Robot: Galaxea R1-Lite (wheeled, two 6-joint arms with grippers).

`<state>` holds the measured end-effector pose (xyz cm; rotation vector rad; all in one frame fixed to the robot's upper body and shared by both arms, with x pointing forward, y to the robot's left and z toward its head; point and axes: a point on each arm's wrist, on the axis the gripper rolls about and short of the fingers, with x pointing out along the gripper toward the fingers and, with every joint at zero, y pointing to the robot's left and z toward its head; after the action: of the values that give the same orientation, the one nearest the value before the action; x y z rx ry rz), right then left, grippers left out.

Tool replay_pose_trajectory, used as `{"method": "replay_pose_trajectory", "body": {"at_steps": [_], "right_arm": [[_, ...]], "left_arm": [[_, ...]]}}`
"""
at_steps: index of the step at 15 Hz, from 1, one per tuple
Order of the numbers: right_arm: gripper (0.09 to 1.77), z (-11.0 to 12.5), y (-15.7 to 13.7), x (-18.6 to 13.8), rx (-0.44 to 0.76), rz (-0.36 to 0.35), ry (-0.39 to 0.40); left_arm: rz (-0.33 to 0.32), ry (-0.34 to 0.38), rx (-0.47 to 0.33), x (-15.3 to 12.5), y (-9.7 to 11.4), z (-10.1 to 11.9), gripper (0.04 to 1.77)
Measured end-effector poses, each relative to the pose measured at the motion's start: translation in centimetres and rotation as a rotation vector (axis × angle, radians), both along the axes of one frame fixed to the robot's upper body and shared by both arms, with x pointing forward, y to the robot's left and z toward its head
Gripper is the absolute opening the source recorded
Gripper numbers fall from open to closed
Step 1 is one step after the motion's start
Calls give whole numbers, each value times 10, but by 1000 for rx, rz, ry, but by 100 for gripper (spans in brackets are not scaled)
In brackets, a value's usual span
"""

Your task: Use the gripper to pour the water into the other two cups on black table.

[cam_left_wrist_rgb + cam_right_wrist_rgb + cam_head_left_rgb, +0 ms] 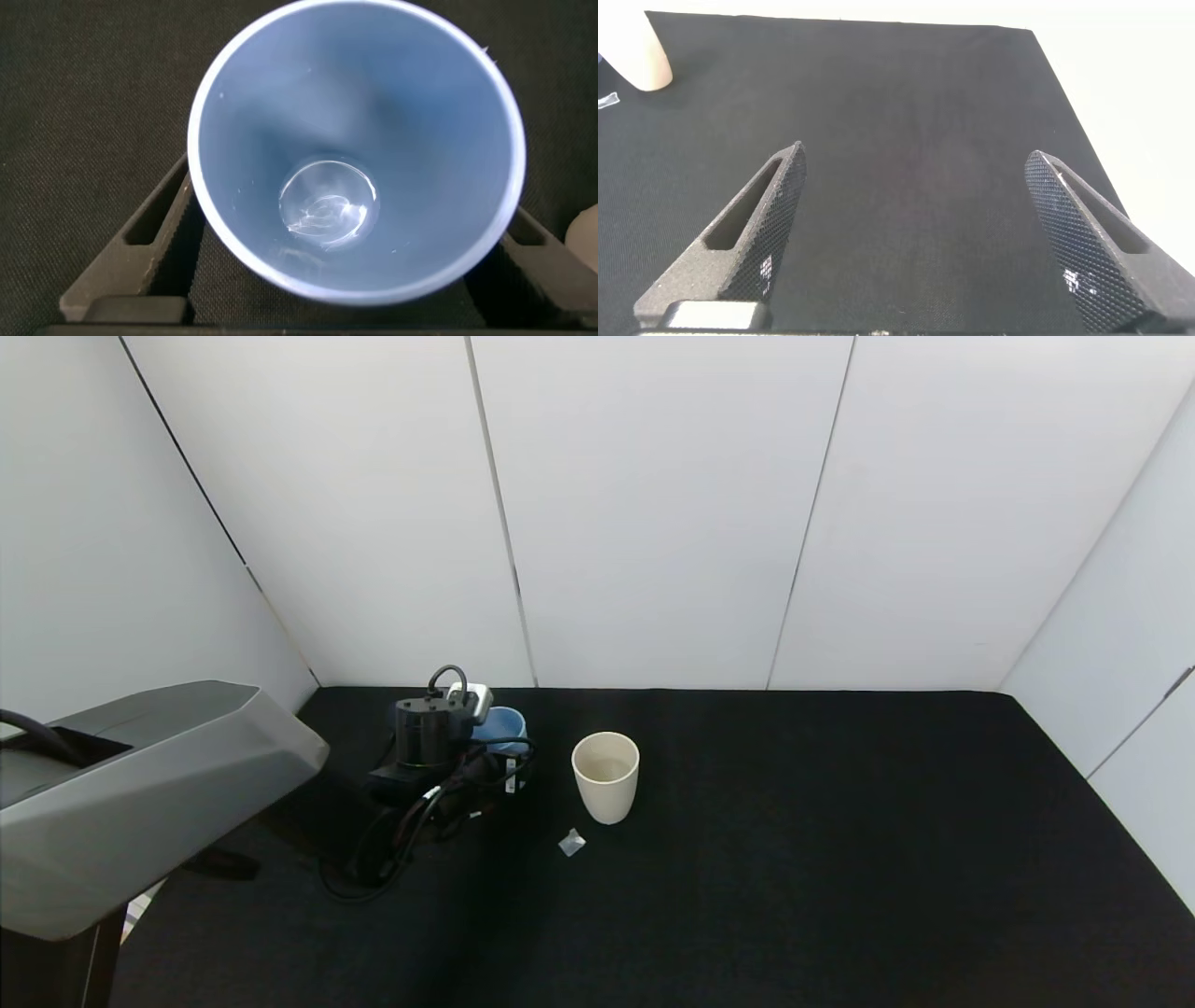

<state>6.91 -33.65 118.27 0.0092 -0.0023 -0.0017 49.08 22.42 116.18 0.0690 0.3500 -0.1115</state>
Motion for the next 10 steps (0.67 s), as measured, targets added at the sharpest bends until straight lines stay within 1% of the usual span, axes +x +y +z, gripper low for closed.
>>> {"method": "replay_pose_trajectory", "body": {"at_steps": [3,5,8,10], "right_arm": [[171,0,0,0,0,0,0],[171,0,0,0,0,0,0],[171,0,0,0,0,0,0],[171,0,0,0,0,0,0]], "left_arm": [[0,0,0,-3,1,3,163],[0,-11,-3,-5,2,10,165],[4,-45,-13,-12,5,28,167],[5,-78,-22,-22,8,46,168]]}}
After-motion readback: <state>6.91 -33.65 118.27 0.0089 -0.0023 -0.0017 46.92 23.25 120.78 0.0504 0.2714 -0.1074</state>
